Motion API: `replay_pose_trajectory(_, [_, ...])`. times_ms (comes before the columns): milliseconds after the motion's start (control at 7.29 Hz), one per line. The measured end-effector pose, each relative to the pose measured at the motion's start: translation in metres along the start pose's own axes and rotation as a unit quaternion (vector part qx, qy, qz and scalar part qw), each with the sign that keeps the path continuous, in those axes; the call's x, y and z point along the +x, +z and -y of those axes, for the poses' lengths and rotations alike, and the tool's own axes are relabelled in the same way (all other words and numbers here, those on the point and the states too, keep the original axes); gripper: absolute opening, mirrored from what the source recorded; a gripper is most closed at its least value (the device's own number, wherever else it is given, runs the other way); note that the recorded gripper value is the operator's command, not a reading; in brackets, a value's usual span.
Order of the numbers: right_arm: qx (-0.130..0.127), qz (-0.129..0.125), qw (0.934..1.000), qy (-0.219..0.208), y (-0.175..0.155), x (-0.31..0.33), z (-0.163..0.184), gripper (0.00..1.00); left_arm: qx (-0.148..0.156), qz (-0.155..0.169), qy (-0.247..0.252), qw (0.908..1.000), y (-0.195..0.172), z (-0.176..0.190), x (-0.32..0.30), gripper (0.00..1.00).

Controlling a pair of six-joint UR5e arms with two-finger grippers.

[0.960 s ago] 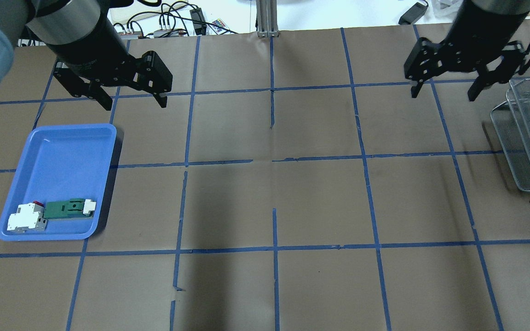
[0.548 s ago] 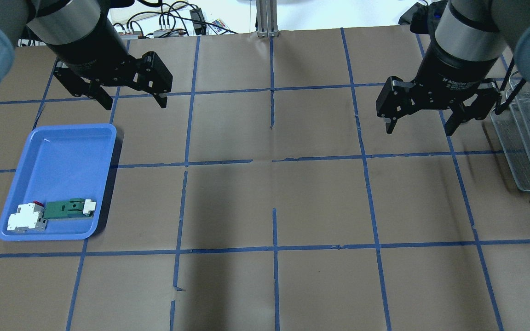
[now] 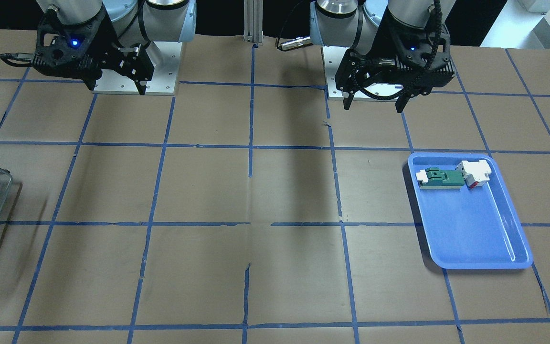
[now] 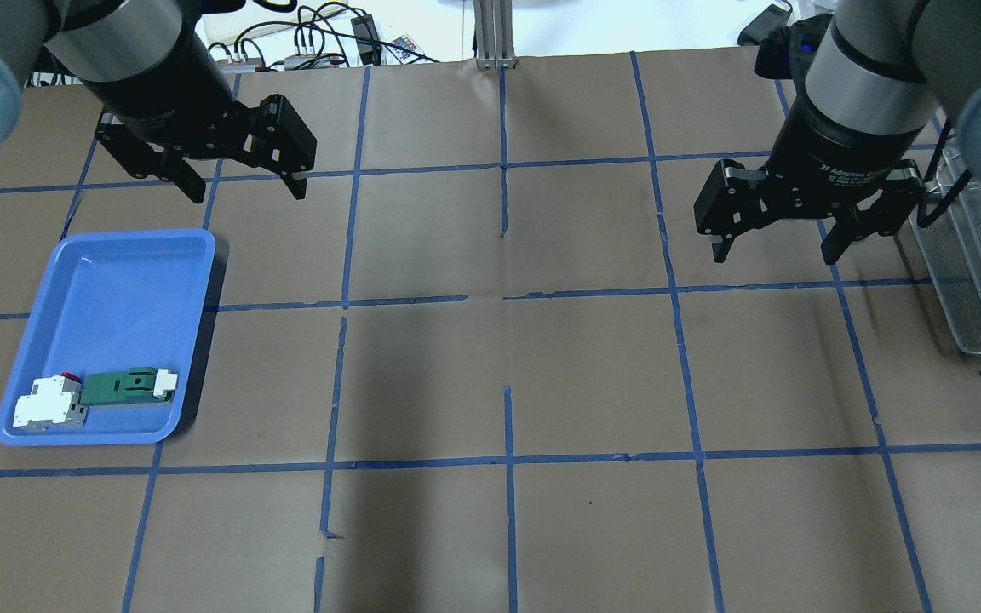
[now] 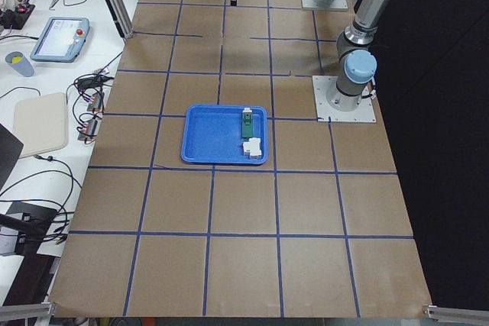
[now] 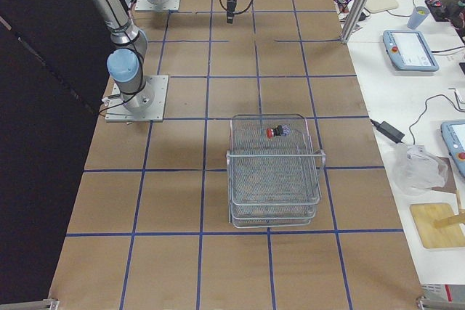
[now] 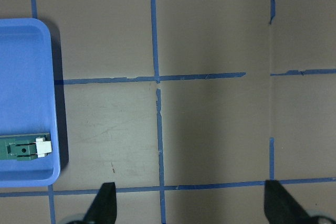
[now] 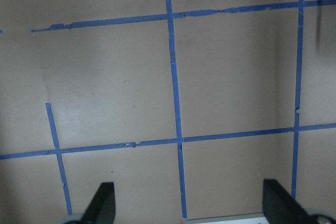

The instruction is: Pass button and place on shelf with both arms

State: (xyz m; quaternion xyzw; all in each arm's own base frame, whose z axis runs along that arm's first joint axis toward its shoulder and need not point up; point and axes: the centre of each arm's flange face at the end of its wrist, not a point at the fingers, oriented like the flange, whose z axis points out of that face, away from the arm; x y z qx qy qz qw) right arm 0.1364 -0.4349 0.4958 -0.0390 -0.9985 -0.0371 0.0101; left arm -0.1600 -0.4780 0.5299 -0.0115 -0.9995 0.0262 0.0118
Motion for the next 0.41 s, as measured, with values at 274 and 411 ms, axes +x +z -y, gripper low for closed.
replay_pose_trajectory(274, [0.003, 0.013, 0.9999, -0.001, -0.0033, -0.0023, -0.0031, 1.0, 0.0, 0.0, 0.0, 1.0, 0.0001, 0.0001, 0.0, 1.0])
replay_pose_trajectory(411, [0.004, 0.018, 0.9998, -0.002, -0.0042, -0.0031, -0.0041, 1.0, 0.0, 0.0, 0.0, 1.0, 0.0, 0.0001, -0.0001, 1.0])
